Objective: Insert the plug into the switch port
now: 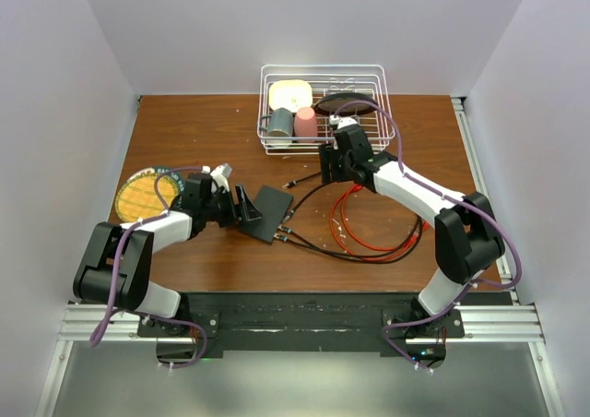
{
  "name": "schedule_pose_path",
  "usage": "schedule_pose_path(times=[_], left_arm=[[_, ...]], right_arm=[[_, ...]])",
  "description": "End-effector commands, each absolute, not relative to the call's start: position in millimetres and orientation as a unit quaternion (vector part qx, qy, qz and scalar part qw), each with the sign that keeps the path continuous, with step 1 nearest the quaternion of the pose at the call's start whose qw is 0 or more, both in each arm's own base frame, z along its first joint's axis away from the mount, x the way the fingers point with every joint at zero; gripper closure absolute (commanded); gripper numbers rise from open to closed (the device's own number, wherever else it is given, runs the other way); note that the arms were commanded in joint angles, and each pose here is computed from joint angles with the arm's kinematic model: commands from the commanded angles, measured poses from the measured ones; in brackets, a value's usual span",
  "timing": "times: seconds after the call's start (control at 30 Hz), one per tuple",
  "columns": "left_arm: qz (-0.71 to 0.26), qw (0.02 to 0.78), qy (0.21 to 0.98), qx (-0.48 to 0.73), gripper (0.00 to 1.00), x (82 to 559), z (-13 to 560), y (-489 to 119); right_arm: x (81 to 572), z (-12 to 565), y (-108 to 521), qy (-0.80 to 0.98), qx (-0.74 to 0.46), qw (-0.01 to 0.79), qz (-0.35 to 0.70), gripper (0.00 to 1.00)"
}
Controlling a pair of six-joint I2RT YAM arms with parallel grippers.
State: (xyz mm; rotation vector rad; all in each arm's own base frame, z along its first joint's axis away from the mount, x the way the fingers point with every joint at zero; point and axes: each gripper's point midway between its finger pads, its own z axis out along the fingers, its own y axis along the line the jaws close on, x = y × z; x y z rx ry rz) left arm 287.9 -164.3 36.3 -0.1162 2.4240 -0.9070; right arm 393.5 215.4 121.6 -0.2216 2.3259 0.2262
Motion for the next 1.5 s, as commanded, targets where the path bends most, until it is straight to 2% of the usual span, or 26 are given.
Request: schedule_pose_path(times=[0.0,0.27,0.77,0.87,1.0,1.03,1.13,1.47], left_arm=[[-0.321,0.25,0.912,-0.05,0.25,282.1,33.0,-161.4],[-0.306,0.264,0.914,-0.042,0.24,290.4,40.0,-157.9],[-0.317,0.247,0.915,-0.034,0.24,281.2,29.4,-161.1],[-0.319,0.249,0.914,-0.034,0.24,280.9,30.1,-161.6],[-0.32,0.248,0.914,-0.033,0.24,281.0,30.6,-161.9],[-0.32,0.248,0.914,-0.033,0.24,281.0,30.6,-161.9],[-0.32,0.251,0.913,-0.034,0.24,282.1,31.8,-161.7],[-0.323,0.29,0.9,-0.032,0.22,297.6,57.8,-162.7]], right_arm=[[393.2,131.4,193.7,0.915,-0.046,0.391,0.093,0.32],[398.8,91.3,158.8,0.936,0.01,0.344,0.076,0.44],[407.0,40.2,150.6,0.953,0.033,0.284,0.096,0.49],[407.4,32.1,150.9,0.955,0.033,0.278,0.095,0.55],[406.8,25.2,153.4,0.957,0.031,0.272,0.098,0.81],[407.4,25.7,153.2,0.957,0.031,0.272,0.099,0.91],[408.2,31.8,153.8,0.955,0.023,0.278,0.1,1.0],[416.3,98.8,155.2,0.928,-0.023,0.353,0.116,1.0]])
